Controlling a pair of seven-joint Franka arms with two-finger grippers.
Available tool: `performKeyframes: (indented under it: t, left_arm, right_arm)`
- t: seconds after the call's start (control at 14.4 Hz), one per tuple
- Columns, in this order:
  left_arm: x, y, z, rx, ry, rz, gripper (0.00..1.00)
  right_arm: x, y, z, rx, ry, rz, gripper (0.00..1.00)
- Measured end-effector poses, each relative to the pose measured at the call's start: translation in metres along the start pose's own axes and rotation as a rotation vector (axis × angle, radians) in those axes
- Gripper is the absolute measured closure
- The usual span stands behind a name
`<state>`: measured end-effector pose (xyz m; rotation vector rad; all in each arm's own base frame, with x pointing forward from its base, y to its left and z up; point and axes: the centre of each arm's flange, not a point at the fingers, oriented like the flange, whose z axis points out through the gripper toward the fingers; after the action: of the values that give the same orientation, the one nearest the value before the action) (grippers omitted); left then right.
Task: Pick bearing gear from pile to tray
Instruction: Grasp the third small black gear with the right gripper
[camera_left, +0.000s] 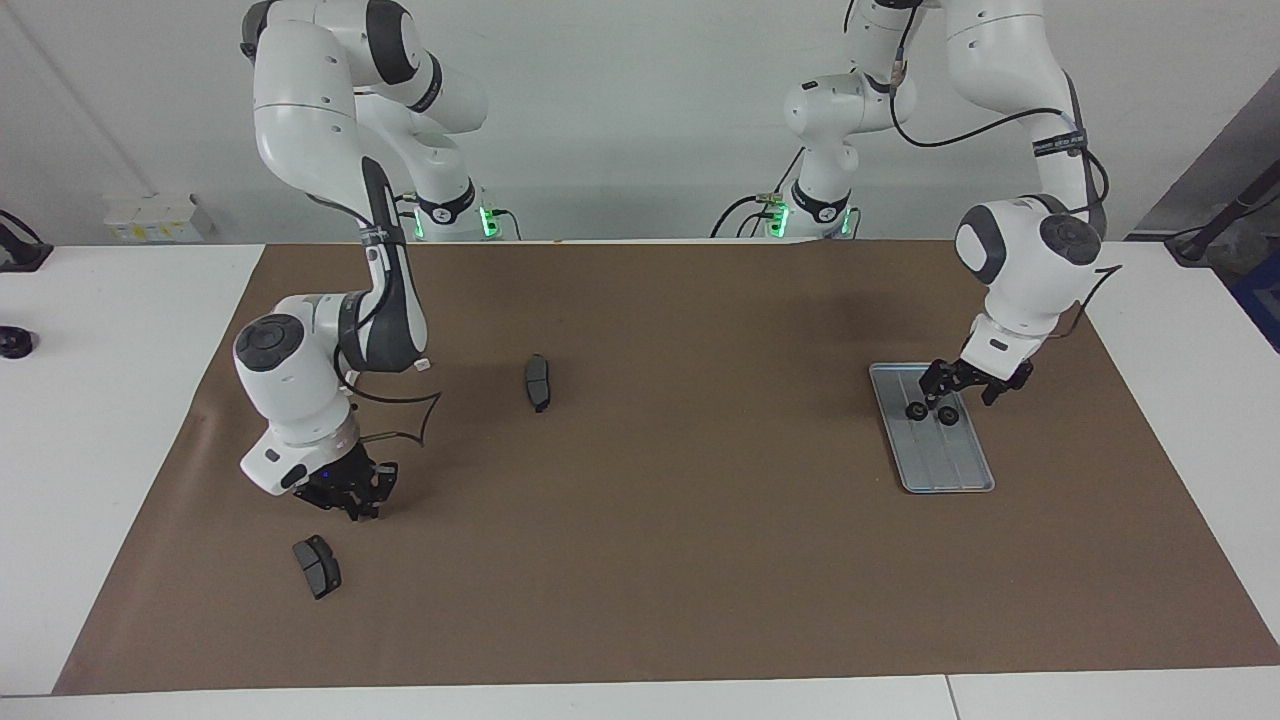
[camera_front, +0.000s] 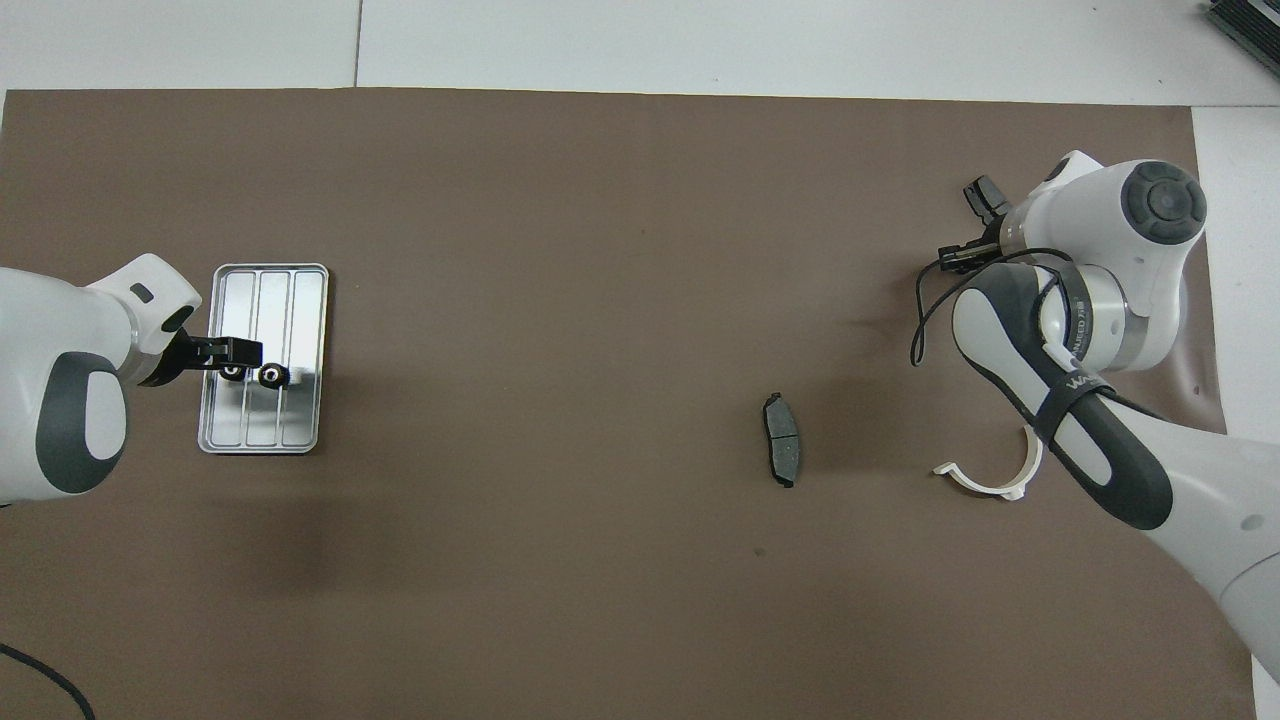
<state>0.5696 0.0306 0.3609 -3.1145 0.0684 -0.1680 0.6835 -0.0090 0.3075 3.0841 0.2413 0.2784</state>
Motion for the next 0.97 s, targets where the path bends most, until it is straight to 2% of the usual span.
performKeyframes:
  t: [0.07, 0.21, 0.42, 0.69, 0.97]
  left_arm:
    - [0.004, 0.010, -0.015, 0.000, 0.003, 0.019, 0.00]
    - [0.013, 0.036, -0.051, -0.005, -0.038, 0.066, 0.00]
    - [0.018, 0.075, -0.094, -0.006, -0.074, 0.127, 0.00]
    - [0.017, 0.091, -0.127, -0.003, -0.096, 0.135, 0.00]
    - [0.025, 0.091, -0.170, -0.002, -0.066, 0.118, 0.00]
  right_arm:
    - [0.005, -0.010, -0.007, 0.004, 0.001, -0.015, 0.76]
    - [0.019, -0.047, -0.028, 0.014, 0.008, -0.044, 0.76]
    - [0.033, -0.134, -0.053, 0.036, 0.044, -0.091, 0.76]
    - [0.025, -0.269, -0.076, 0.085, 0.089, -0.125, 0.76]
    - [0.004, -0.378, -0.099, 0.165, 0.181, -0.088, 0.76]
